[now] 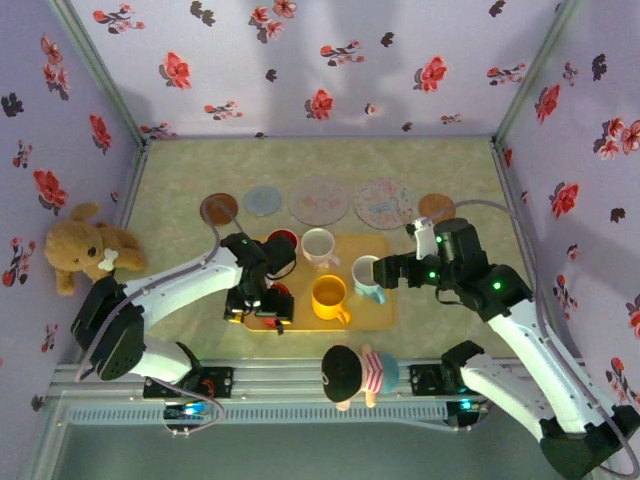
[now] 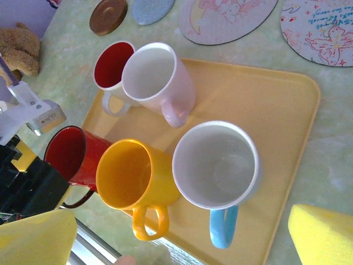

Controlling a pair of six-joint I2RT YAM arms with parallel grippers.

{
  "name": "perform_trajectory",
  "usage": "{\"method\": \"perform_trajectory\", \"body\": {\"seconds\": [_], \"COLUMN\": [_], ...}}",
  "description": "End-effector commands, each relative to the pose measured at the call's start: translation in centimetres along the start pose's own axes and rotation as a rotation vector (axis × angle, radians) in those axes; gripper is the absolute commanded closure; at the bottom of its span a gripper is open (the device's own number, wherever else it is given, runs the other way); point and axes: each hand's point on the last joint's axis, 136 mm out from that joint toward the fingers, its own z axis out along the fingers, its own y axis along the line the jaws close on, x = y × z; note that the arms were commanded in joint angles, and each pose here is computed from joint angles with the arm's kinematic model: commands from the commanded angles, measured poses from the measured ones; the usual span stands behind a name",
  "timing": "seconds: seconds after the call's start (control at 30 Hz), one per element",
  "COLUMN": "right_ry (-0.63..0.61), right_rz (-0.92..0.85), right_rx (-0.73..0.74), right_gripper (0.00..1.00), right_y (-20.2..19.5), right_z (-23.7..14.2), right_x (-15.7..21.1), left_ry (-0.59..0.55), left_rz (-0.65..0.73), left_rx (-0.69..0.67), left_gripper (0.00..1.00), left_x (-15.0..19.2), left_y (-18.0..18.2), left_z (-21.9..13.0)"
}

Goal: Place the cup by the coaster

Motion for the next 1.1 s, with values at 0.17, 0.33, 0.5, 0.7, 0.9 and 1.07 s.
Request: {"method": "perform_trajectory", "body": {"seconds": [0.17, 0.33, 0.5, 0.7, 0.9, 1.07], "right_ry": [-0.019, -0.022, -0.023, -0.025, -0.009, -0.01], "right_rz": [0.021, 0.021, 0.022, 0.012, 0.014, 0.013], "right_rx": [-0.004, -0.001, -0.01, -0.045, -0.046, -0.045], "right_gripper": [0.0, 0.01, 0.0, 0.0, 0.0, 0.0], "right_y": [-0.1, -0.2, -0.1, 0.4, 0.2, 0.1], "right_z": [0.6, 0.8, 1.0, 1.5, 2.0, 2.1], "right_x": [-0.3, -0.3, -0.4, -0.4, -0.1, 0.0], "left_ry": [-0.027, -0.012, -0.056, -0.123, -0.152, -0.142], "left_rz": [0.117, 0.093, 0.04, -0.054, -0.089, -0.092], "left_rx": [0.229, 0.233, 0.244, 0.223, 0.179, 0.088], "left_gripper": [0.01, 0.01, 0.03, 0.09, 0.17, 0.22], "left_x": [1.1, 2.1, 1.8, 1.0, 0.8, 1.4], "left_y": [-2.8, -2.2, -2.8, -2.9, -2.3, -0.4], "left_z": [-2.7, -1.9, -0.8, 0.7, 1.5, 1.7]}}
